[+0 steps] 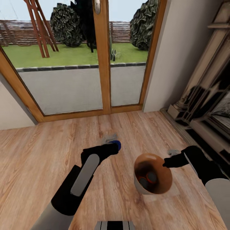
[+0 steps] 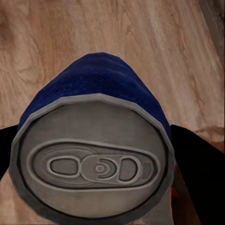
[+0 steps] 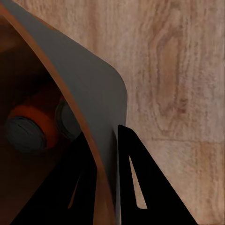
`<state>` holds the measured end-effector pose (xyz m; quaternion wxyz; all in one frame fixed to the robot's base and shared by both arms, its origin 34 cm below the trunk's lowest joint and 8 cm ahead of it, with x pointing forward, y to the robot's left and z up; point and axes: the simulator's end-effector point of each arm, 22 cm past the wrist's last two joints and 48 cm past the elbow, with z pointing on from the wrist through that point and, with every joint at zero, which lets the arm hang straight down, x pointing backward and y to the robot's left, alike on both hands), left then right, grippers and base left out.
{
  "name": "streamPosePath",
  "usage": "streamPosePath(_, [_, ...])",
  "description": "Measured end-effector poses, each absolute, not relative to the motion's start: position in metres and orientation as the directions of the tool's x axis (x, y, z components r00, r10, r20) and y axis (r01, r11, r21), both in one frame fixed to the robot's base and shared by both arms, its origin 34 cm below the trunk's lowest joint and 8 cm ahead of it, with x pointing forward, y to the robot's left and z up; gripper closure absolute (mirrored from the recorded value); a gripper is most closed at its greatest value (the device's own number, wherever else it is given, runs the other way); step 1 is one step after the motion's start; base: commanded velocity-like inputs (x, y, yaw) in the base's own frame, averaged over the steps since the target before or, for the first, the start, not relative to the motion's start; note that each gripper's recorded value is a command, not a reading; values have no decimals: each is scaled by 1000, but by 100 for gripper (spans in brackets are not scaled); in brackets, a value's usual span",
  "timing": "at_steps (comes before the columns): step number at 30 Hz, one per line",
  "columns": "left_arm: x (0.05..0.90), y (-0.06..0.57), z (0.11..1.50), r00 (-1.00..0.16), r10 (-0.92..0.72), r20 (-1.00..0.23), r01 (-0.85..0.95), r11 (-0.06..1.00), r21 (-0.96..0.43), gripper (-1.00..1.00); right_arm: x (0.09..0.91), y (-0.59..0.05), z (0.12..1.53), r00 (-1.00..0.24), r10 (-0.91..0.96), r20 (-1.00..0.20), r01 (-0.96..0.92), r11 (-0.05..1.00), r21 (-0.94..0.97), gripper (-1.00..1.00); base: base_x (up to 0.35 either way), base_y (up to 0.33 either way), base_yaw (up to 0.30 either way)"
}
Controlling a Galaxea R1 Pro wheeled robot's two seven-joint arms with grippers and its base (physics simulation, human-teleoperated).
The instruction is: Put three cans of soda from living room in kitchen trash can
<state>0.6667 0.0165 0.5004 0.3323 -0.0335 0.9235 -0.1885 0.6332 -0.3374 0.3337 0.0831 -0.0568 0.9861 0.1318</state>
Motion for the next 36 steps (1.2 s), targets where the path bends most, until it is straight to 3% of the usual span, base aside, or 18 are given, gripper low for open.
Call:
streamPosePath(6, [644, -60, 567, -804, -172, -570, 225, 799, -558, 100, 638, -346, 336, -974, -115, -194, -145, 978, 148, 100, 0, 0, 0])
streamPosePath(8, [625, -91, 592, -842, -163, -515, 279, 685, -673, 100, 639, -341, 341, -974, -102, -200, -137, 977, 166, 100, 0, 0, 0])
streamPosePath(11, [605, -109, 582, -865, -96, -493, 312, 666, -677, 100, 638, -334, 341, -976, -87, -197, -126, 972, 196, 100, 0, 0, 0])
streamPosePath(18, [540, -144, 509, -918, 90, -386, 339, 685, -645, 100, 639, -299, 337, -974, -107, -201, -153, 960, 235, 100, 0, 0, 0])
streamPosePath(27, [533, -141, 466, -945, 102, -311, 287, 715, -638, 100, 639, -296, 336, -971, -121, -208, -168, 960, 226, 100, 0, 0, 0])
streamPosePath(31, [551, -123, 434, -938, 70, -339, 261, 787, -559, 100, 637, -292, 336, -972, -114, -206, -163, 956, 242, 100, 0, 0, 0])
streamPosePath(32, [553, -124, 433, -937, 64, -343, 259, 786, -561, -100, 637, -294, 336, -971, -119, -207, -167, 958, 233, 100, 0, 0, 0])
streamPosePath(36, [550, -128, 430, -931, 76, -356, 277, 782, -558, -100, 637, -296, 335, -970, -125, -207, -171, 960, 223, 100, 0, 0, 0])
